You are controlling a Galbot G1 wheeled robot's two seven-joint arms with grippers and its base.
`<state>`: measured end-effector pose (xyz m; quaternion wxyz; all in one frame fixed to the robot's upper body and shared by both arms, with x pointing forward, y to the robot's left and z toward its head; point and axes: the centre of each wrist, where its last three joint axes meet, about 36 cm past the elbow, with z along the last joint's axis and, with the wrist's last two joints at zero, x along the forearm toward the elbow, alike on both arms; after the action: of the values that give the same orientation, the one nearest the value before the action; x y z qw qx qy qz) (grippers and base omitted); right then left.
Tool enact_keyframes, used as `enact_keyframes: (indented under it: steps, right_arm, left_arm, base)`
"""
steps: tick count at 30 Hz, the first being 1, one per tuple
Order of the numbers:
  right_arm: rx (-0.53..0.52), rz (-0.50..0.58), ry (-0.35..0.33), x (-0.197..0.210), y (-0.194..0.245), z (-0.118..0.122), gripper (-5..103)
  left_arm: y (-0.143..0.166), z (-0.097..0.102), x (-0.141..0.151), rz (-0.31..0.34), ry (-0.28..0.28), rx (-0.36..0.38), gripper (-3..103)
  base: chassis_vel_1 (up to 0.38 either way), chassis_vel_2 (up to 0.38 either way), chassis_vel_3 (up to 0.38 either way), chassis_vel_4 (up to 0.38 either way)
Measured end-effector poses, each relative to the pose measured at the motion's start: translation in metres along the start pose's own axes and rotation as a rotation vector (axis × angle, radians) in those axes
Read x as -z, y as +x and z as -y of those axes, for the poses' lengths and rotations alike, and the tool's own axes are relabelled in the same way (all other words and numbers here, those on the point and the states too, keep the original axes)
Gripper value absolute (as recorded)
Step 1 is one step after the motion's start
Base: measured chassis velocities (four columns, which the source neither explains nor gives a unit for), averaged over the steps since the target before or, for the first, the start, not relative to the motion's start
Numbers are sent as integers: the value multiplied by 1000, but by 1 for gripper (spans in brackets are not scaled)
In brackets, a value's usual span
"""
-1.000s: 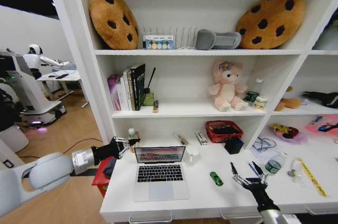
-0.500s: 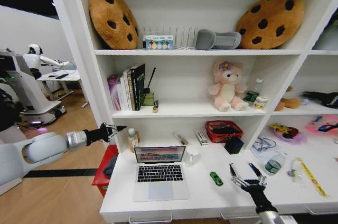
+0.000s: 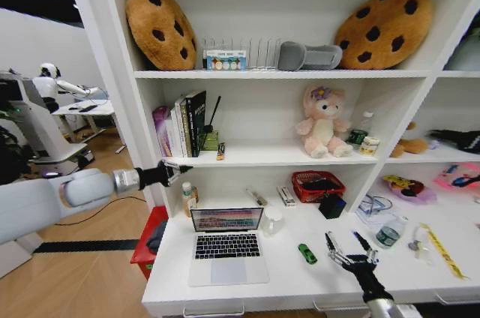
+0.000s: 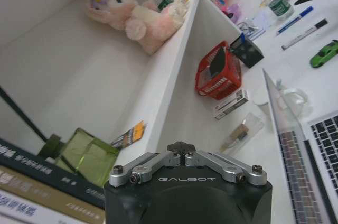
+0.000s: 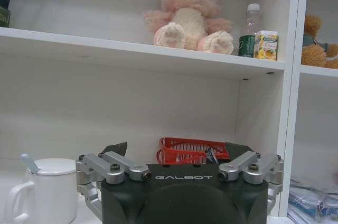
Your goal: Organize the objects on the table.
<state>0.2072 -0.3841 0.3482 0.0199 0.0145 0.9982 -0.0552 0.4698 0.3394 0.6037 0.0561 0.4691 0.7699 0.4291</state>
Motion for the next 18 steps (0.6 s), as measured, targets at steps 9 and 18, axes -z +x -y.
enact_keyframes:
  steps: [9,18]
  right_arm:
    - [1,2,-6,-3,-1,0,100]
    - [-18,21,-7,-7,0,9,100]
  left_arm:
    - [-57,12,4,44,-10,-76,0]
    - [-91,38,2,48,13,-161,0]
  base:
    - [0,0,0,0]
    - [0,0,0,0]
